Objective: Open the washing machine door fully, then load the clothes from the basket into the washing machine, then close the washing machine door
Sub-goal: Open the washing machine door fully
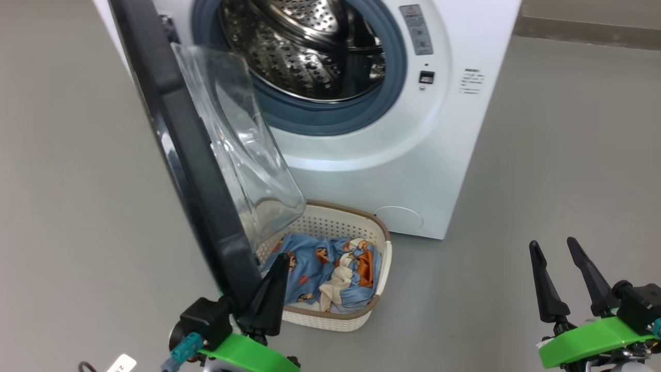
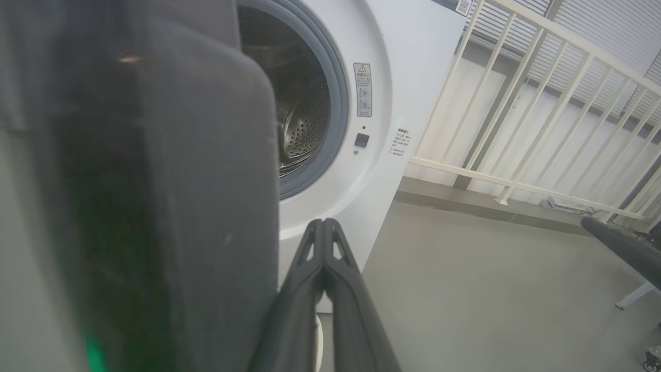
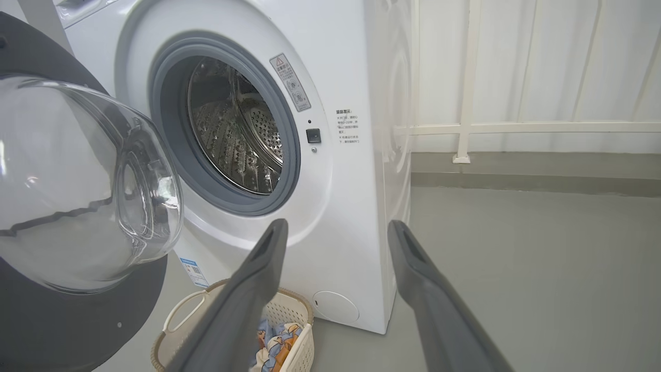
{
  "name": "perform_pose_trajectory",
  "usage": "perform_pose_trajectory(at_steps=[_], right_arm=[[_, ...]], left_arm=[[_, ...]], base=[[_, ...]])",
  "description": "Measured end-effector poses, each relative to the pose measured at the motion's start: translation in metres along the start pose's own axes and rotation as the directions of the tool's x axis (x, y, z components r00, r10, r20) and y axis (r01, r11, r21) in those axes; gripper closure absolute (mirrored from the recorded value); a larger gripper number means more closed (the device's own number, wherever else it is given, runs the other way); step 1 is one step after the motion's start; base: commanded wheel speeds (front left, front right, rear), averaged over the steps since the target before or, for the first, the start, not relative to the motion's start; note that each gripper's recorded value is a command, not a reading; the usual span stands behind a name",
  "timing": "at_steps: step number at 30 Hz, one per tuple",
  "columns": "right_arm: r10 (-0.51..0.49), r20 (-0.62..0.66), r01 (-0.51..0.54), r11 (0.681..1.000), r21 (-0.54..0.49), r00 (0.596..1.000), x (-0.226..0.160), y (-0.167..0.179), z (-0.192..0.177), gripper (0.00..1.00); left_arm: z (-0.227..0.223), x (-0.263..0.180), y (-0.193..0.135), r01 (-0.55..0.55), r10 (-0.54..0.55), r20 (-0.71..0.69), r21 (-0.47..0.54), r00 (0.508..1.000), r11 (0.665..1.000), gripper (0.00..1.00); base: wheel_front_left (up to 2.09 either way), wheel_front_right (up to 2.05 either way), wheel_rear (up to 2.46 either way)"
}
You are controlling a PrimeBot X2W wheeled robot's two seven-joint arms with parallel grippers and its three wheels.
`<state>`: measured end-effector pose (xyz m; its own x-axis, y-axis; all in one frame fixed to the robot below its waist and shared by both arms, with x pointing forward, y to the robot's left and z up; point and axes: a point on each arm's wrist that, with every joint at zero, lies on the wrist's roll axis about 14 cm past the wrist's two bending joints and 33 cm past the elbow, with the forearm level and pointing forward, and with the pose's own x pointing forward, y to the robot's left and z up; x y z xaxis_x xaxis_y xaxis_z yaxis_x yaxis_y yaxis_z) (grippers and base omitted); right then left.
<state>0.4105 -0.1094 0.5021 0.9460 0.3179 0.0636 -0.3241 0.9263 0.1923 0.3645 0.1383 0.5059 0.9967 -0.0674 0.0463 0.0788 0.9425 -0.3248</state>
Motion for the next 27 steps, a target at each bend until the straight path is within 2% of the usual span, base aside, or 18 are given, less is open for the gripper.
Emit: perform_pose_trajectory(at_steps=[15, 27], right_arm=[[0.073, -0.04, -0.072, 0.997, 0.009, 0.997, 0.017, 0.02, -0.016, 0.0], [0.092, -0.04, -0.092, 0.996, 0.01, 0.995, 0.02, 0.027, -0.016, 0.0]], left_arm=[[0.011, -0.021, 0.054, -0.19, 0.189, 0.037, 0.027, 0.981, 0.981, 1.0], [0.025, -0.047, 0.109, -0.36, 0.356, 0.077, 0.05, 0.931, 0.932, 1.0]], base=[[0.0, 0.0, 0.0], [0.0, 0.0, 0.0]])
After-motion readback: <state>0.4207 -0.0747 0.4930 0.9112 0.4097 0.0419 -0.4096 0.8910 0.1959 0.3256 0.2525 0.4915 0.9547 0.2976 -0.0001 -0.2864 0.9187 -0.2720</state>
